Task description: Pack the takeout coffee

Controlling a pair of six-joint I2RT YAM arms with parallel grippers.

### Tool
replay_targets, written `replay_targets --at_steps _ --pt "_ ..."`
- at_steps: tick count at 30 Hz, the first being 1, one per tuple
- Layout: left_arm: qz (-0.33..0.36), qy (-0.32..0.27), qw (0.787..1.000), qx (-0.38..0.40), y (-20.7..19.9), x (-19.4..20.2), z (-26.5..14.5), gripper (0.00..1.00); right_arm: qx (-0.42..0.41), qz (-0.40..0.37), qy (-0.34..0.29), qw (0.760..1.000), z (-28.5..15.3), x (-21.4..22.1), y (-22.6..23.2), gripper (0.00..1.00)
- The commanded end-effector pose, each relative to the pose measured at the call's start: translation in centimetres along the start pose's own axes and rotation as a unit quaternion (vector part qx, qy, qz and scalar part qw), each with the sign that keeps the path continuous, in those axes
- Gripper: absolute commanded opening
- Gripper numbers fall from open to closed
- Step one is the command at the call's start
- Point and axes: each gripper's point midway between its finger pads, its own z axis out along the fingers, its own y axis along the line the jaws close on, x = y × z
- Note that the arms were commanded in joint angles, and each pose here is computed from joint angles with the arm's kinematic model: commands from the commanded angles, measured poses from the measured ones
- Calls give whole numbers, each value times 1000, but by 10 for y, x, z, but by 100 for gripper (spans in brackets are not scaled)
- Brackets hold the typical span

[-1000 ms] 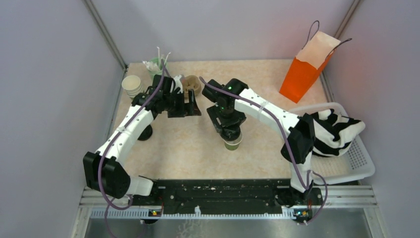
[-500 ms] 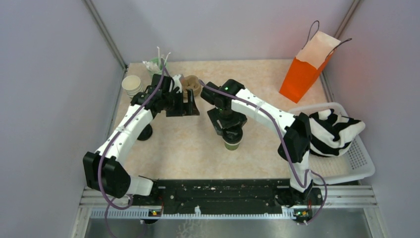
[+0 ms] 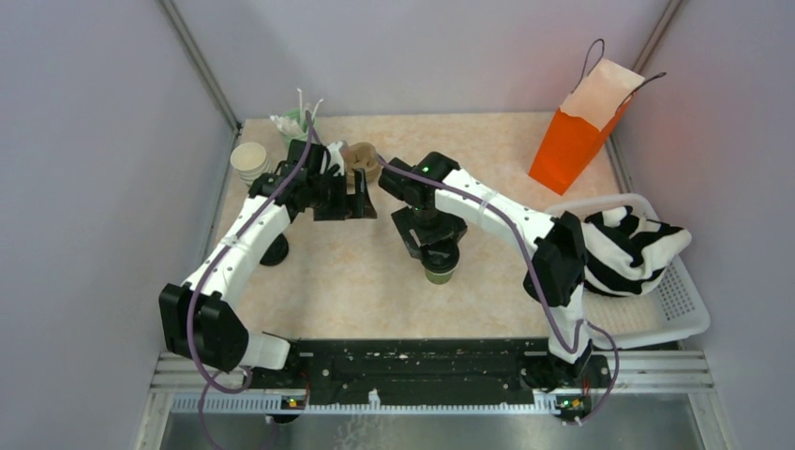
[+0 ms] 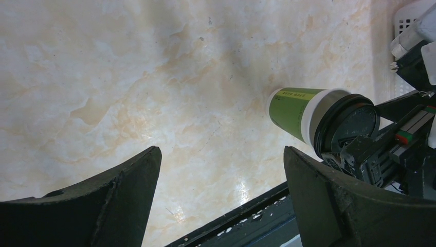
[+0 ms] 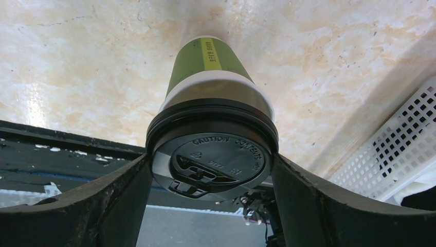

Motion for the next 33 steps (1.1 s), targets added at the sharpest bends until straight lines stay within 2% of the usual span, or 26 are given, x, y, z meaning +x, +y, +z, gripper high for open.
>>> replay_targets --at_steps 1,25,30,33 --pt "12 -22 1000 6 -4 -15 -5 95 -2 -3 3 1000 4 2 3 82" --pt "0 -20 1000 10 3 -19 -2 95 -3 1 4 1000 10 -6 -3 86" --pt "-1 -11 999 30 -2 -19 0 95 -32 -3 -41 999 -24 -20 -1 87" --pt "13 1 995 98 -23 -13 2 95 -64 -8 -76 995 -50 -21 -5 88"
